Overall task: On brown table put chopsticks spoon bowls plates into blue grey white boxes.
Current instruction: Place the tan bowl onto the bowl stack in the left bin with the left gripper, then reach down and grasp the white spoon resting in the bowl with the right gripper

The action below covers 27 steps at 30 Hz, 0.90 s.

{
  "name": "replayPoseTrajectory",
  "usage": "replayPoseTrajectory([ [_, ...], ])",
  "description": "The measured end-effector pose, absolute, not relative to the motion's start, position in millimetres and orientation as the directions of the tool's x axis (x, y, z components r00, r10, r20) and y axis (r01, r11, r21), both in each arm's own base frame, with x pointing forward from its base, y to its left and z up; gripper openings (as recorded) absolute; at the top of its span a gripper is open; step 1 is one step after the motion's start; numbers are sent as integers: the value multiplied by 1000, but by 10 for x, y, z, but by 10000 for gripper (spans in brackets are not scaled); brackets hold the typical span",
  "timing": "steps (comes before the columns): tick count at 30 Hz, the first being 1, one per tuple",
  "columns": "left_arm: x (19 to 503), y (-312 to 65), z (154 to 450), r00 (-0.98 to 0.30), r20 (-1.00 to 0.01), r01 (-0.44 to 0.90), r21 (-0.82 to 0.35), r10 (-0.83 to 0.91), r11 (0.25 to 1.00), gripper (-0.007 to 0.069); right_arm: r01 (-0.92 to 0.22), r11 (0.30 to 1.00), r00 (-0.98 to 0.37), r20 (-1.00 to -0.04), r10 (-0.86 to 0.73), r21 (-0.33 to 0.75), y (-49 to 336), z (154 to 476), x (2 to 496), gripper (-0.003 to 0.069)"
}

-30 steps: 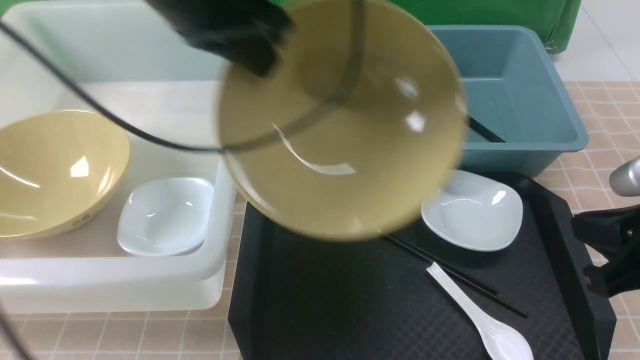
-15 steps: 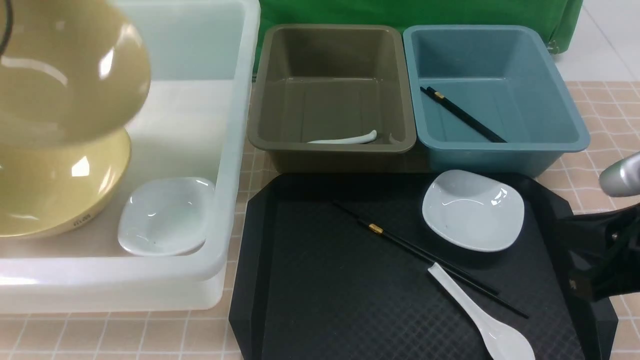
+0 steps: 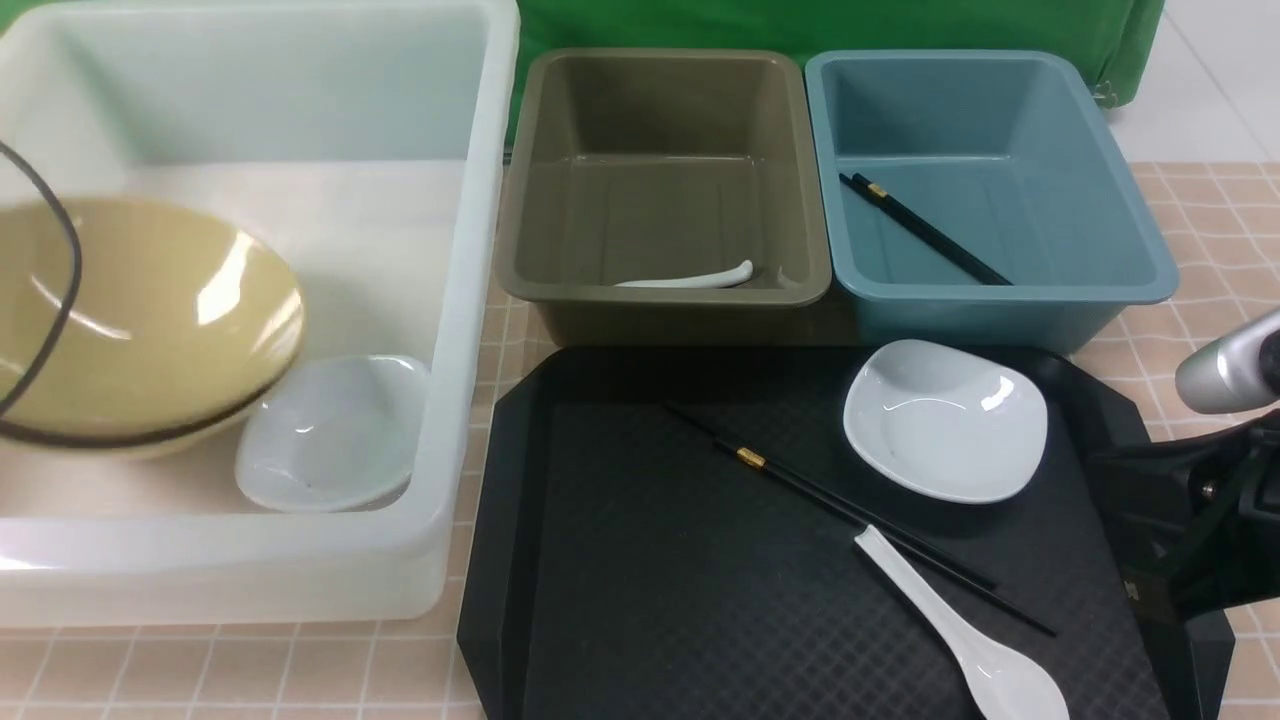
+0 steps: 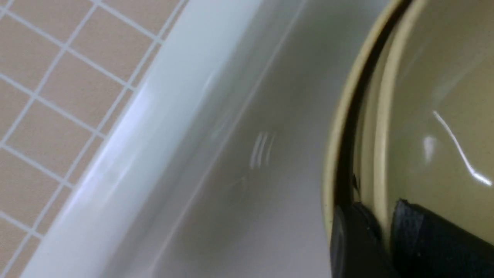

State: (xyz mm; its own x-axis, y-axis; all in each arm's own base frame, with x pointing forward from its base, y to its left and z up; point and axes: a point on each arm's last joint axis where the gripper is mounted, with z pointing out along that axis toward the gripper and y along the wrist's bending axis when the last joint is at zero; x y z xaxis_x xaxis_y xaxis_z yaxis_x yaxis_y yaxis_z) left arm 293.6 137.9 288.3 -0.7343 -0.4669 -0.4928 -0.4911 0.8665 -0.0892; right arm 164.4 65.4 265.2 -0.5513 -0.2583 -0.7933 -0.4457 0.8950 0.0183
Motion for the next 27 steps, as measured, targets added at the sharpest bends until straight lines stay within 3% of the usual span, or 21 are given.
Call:
replayPoseTrajectory([
  [7,2864,1343,2947,-744,-477,-491,-88,-469,867,468,-454,891,-571,-776,-268,26,656,2632,1625,117],
  [12,2733,1278,3212,-714,-529,-488,-95,-459,868,552,-455,890,-573,-774,-270,26,657,2630,1623,121],
  [16,2502,1026,3654,-627,-641,-428,-193,-443,883,524,-455,890,-574,-773,-270,27,657,2629,1622,120],
  [20,2284,461,3933,-549,-767,-167,-288,-331,943,400,-455,890,-574,-773,-270,27,657,2628,1621,123],
  [23,2161,192,3925,-525,-808,-24,-298,-266,954,324,-455,890,-582,-766,-273,29,662,2608,1638,125],
  [24,2034,9,3847,-511,-836,80,-276,-199,958,262,-455,890,-601,-749,-279,33,671,2568,1662,129],
  [27,1872,-125,3681,-493,-864,169,-210,-102,963,176,-455,889,-647,-707,-286,57,694,2478,1699,153],
])
